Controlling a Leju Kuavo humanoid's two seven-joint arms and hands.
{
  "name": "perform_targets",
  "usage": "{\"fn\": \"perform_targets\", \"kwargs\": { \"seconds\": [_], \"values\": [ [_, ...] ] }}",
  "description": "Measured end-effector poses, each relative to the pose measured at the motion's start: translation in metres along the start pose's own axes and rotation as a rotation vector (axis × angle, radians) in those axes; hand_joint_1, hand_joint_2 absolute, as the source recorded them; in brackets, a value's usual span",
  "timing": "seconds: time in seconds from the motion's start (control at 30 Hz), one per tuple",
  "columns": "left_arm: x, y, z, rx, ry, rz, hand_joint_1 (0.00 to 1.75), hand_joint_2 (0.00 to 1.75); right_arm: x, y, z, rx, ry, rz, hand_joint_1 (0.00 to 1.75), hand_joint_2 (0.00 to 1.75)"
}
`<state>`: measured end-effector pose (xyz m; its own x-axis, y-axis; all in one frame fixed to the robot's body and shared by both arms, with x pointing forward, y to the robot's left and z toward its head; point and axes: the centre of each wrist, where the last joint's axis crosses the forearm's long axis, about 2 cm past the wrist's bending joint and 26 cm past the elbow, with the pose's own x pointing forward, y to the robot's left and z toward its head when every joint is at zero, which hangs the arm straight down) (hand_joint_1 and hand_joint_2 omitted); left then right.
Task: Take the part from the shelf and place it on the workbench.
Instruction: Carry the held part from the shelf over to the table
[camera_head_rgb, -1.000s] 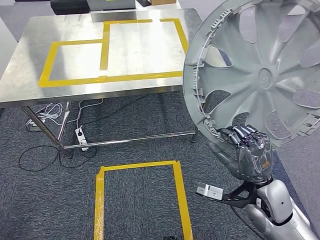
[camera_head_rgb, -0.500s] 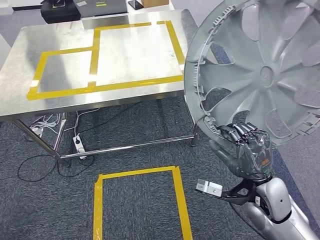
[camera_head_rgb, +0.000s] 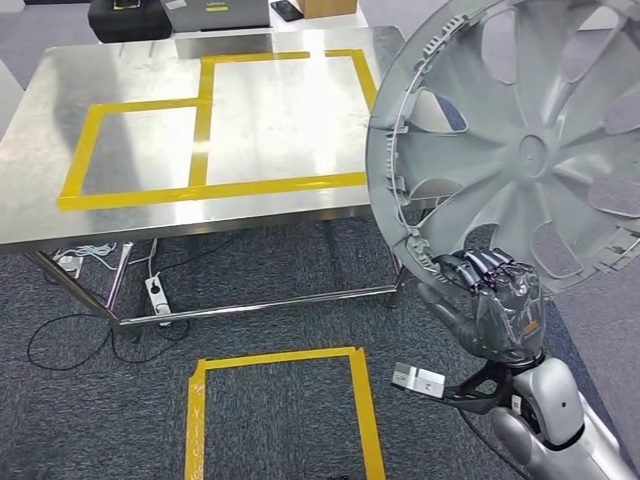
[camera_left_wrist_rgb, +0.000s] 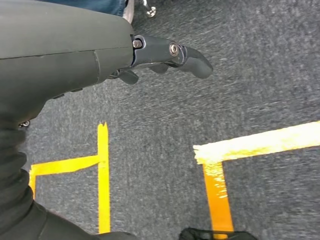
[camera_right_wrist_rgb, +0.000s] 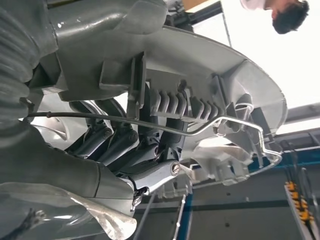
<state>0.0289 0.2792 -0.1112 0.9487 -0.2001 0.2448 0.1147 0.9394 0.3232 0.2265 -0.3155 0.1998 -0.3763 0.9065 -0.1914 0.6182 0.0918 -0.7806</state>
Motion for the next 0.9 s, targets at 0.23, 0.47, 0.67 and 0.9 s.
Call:
{"fn": "perform_targets", "kwargs": {
  "seconds": [0.23, 0.47, 0.67, 0.9],
  "values": [
    [0.0019, 0.0011, -0.0007, 0.0, -0.004, 0.0, 0.0, 1.75, 0.0009, 0.0016, 0.0013, 0.008, -0.004, -0.002, 1.75, 1.75],
    [0.0045, 0.0013, -0.0012, 0.0, -0.01, -0.001, 0.0, 1.75, 0.0014, 0.0025, 0.0013, 0.013, -0.006, -0.006, 1.75, 1.75],
    [0.0043, 0.0028, -0.0017, 0.002, -0.011, -0.006, 0.0, 1.75, 0.0011, 0.0023, 0.0002, 0.009, -0.007, -0.004, 1.75, 1.75],
    [0.0058, 0.0022, -0.0018, 0.0, -0.014, -0.007, 0.0, 1.75, 0.0009, 0.0019, -0.0011, 0.005, -0.008, 0.0, 1.75, 1.75]
  ]
}}
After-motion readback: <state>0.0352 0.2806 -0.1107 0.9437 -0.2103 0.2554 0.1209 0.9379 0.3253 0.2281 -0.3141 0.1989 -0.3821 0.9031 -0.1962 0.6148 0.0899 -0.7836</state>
